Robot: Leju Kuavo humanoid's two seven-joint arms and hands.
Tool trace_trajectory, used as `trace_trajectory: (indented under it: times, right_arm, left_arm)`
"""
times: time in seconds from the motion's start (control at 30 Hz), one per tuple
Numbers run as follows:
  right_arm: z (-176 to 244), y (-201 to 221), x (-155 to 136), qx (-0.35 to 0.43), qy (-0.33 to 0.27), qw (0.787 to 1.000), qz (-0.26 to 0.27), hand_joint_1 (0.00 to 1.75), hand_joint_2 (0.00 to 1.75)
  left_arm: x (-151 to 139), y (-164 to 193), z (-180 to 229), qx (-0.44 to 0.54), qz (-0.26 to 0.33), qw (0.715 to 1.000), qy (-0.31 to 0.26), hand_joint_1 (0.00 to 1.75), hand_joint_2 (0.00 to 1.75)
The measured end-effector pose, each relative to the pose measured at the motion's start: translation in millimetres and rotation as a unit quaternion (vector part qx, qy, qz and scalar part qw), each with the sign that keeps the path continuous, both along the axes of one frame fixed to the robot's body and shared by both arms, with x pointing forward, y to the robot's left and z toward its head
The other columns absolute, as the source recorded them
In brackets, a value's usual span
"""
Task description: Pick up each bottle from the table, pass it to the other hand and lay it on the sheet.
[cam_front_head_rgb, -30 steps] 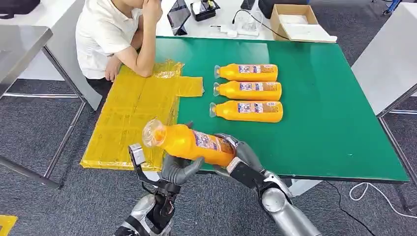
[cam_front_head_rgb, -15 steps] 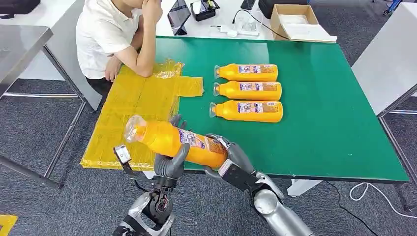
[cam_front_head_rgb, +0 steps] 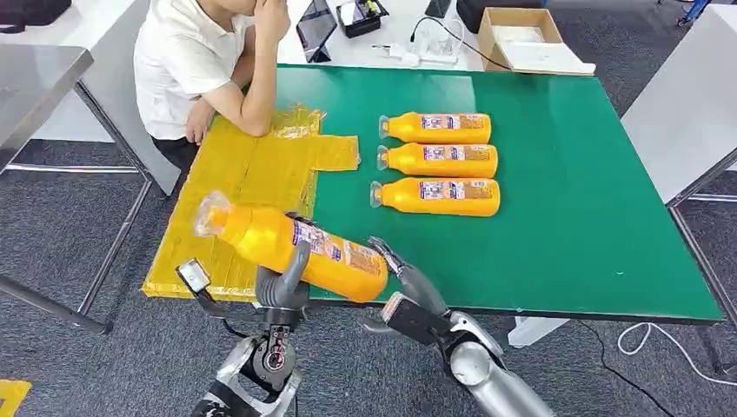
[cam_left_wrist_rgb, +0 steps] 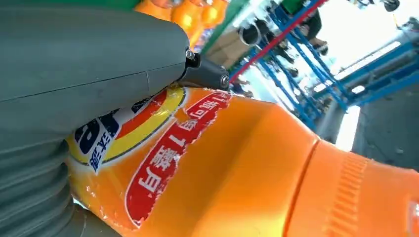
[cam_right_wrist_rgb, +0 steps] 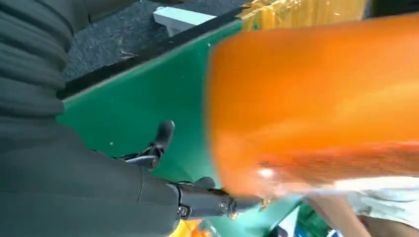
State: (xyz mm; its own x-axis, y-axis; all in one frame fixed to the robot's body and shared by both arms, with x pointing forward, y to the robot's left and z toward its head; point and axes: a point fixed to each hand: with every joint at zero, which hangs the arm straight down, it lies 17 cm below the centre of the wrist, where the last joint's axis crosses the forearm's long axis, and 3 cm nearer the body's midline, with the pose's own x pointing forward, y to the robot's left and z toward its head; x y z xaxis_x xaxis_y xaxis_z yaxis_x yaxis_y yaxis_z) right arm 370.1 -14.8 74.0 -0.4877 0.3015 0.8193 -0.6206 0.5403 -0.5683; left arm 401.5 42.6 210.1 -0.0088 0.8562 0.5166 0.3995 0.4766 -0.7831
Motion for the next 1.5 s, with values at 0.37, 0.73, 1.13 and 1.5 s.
trace_trajectory:
  times: [0.37, 0.73, 1.13, 1.5]
  right_arm:
    - [70.9, -26.0, -0.6, 0.114, -0.119, 0.978, -0.127, 0.0, 1.75]
    - [99.7, -37.1, -0.2, 0.139, -0.165, 0.962, -0.166, 0.0, 1.75]
    - [109.4, -17.8, -5.7, 0.17, -0.145, 0.964, -0.142, 0.0, 1.75]
    - [111.4, -14.4, -6.3, 0.176, -0.141, 0.964, -0.139, 0.0, 1.75]
  left_arm:
    - [26.6, 51.0, -9.1, 0.154, 0.172, 0.973, 0.01, 1.75, 1.75]
    - [73.3, 87.6, -19.7, 0.542, 0.375, 0.749, -0.064, 1.75, 1.75]
    - [143.4, 152.1, -76.6, 0.795, 0.342, 0.501, -0.024, 1.75, 1.75]
    - [159.0, 172.2, -100.1, 0.821, 0.305, 0.483, 0.005, 1.75, 1.75]
